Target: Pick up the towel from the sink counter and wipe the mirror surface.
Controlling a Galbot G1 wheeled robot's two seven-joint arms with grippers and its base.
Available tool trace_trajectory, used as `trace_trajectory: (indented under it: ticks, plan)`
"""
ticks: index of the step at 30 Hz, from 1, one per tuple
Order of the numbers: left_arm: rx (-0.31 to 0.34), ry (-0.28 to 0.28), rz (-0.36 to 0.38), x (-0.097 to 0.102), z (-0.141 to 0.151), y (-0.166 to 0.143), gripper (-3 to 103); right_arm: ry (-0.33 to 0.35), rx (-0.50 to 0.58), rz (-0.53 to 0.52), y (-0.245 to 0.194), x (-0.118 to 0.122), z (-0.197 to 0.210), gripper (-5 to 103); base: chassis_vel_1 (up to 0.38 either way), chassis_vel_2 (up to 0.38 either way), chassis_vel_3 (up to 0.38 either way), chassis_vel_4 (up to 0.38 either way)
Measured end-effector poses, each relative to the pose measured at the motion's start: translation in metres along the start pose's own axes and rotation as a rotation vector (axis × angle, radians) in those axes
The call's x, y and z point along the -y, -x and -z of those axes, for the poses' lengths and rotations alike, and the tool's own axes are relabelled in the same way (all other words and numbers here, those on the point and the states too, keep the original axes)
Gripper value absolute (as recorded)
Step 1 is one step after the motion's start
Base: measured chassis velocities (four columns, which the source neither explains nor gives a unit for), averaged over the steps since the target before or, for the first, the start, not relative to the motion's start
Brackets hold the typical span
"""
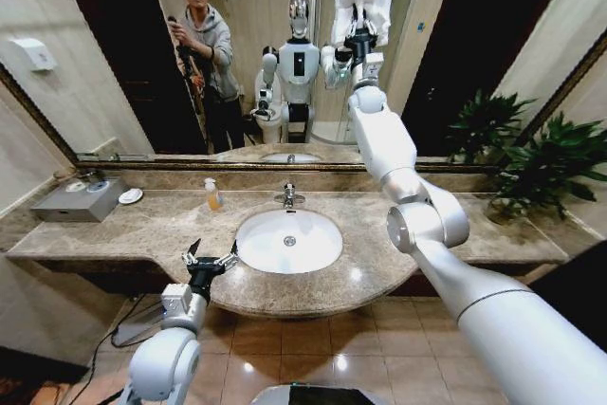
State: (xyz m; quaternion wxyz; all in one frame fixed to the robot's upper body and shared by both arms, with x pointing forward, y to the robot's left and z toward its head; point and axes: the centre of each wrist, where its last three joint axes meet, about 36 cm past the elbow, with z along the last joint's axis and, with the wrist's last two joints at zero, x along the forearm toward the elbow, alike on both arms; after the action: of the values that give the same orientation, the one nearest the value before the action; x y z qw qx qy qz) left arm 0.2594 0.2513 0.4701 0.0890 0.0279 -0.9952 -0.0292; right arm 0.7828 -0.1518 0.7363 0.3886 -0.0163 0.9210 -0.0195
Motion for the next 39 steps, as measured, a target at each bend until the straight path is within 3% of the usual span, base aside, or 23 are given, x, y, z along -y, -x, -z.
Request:
trace_trajectory:
  ticks: [7, 12, 17, 27, 34, 37, 39]
  plan:
    - [0.0, 0.0, 0.0, 0.0, 0.0, 0.0, 100, 0.028, 0.025, -0.094, 0.001, 0.004, 0.021, 9, 0.0, 0.0, 0.0, 0.0]
    - [0.0, 0.0, 0.0, 0.0, 0.0, 0.0, 100, 0.035, 0.021, -0.099, 0.0, 0.003, 0.023, 9, 0.0, 0.0, 0.0, 0.0]
    - [0.0, 0.0, 0.0, 0.0, 0.0, 0.0, 100, 0.027, -0.001, -0.016, -0.007, -0.007, 0.014, 9, 0.0, 0.0, 0.0, 0.0]
    - [0.0, 0.0, 0.0, 0.0, 0.0, 0.0, 100, -0.053, -0.039, 0.169, -0.021, -0.023, -0.01, 9, 0.0, 0.0, 0.0, 0.0]
    - [0.0, 0.0, 0.0, 0.0, 0.0, 0.0, 100, 0.001, 0.006, 0.335, -0.034, -0.041, -0.009, 9, 0.0, 0.0, 0.0, 0.0]
    - [0.0, 0.0, 0.0, 0.0, 0.0, 0.0, 100, 0.019, 0.013, 0.336, -0.036, -0.043, -0.005, 9, 0.0, 0.0, 0.0, 0.0]
    - [0.0, 0.0, 0.0, 0.0, 0.0, 0.0, 100, 0.016, -0.007, 0.261, -0.036, -0.042, -0.002, 9, 0.0, 0.0, 0.0, 0.0]
